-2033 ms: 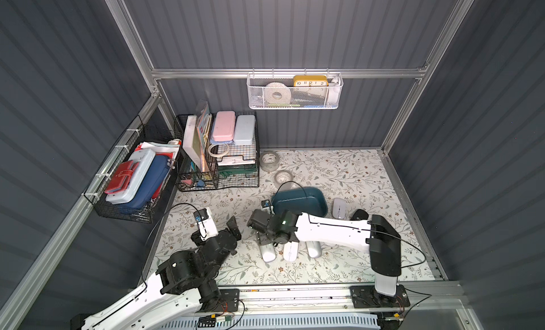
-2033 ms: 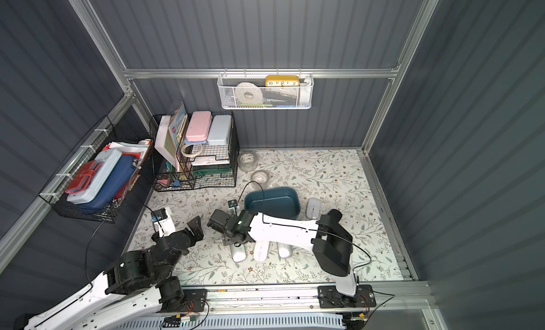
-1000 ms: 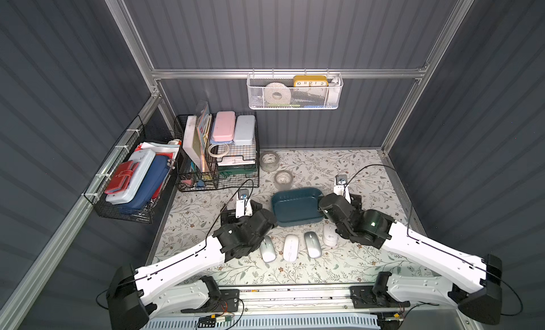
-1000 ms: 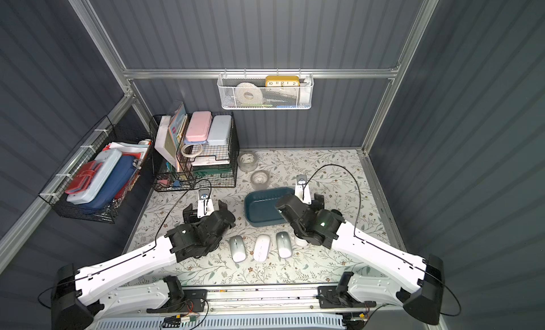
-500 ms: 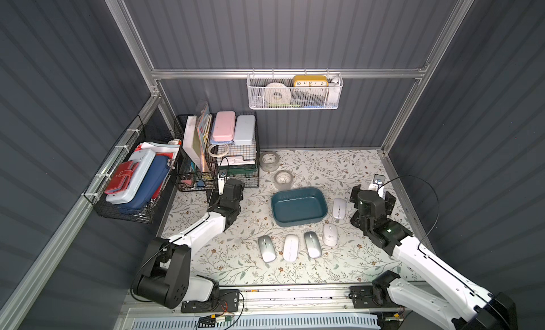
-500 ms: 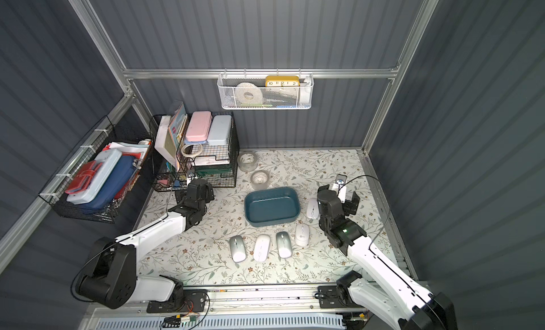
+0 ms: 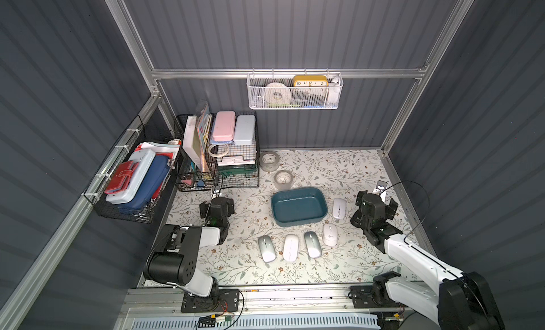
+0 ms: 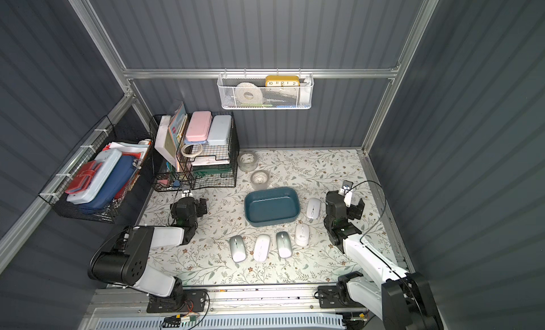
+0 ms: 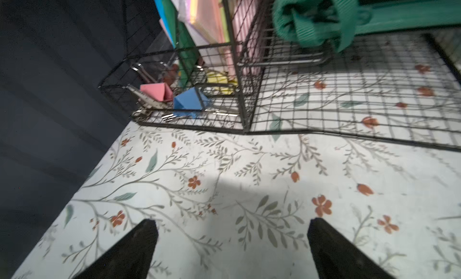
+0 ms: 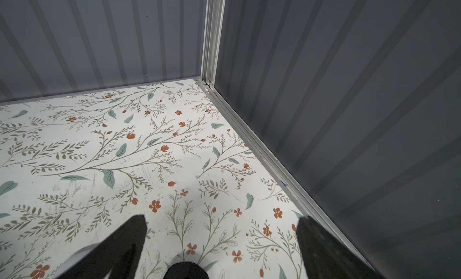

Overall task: Take out the mouse from the storage box
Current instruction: Reset both arms

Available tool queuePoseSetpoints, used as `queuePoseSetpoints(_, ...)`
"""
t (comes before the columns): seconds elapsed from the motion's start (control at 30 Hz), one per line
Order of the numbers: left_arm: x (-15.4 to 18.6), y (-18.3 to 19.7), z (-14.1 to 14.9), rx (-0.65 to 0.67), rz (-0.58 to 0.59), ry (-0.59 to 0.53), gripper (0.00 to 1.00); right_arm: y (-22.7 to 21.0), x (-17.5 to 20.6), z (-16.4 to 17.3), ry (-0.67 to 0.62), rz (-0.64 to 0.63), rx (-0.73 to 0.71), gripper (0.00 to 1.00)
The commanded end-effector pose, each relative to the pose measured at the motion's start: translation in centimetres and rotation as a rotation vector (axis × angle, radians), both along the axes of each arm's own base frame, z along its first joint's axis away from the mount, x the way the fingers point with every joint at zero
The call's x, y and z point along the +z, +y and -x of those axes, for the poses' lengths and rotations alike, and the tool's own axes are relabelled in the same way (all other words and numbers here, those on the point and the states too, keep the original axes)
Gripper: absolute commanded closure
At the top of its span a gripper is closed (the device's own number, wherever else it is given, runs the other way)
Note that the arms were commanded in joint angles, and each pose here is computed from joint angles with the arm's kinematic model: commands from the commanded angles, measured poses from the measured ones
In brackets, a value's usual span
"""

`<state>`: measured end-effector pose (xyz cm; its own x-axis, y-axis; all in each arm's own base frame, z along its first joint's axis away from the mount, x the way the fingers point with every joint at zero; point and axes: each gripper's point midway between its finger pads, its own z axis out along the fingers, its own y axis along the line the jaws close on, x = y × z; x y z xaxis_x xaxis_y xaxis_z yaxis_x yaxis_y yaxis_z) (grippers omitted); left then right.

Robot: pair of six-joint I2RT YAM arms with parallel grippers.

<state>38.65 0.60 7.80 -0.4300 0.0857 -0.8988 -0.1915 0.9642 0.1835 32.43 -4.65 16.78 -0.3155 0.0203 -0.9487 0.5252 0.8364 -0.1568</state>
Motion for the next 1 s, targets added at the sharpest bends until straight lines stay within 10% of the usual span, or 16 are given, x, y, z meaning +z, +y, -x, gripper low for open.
queuePoseSetpoints(0.0,3.2,-3.1,-1.5,-0.214,0.065,-0.199,0.01,0.7,0.7,-1.1,-0.116,-0.019,0.077,0.01)
queuePoseSetpoints(0.4,-0.2,-0.8,-3.5,-0.158,0.174,-0.069,0.01,3.2,-3.5,-5.9,-0.114,-0.049,0.356,0.01)
queuePoseSetpoints(0.97,-0.2,-0.5,-3.4,-0.147,0.166,-0.072,0.01,1.1,-4.9,-7.1,-0.122,-0.089,0.271,0.01)
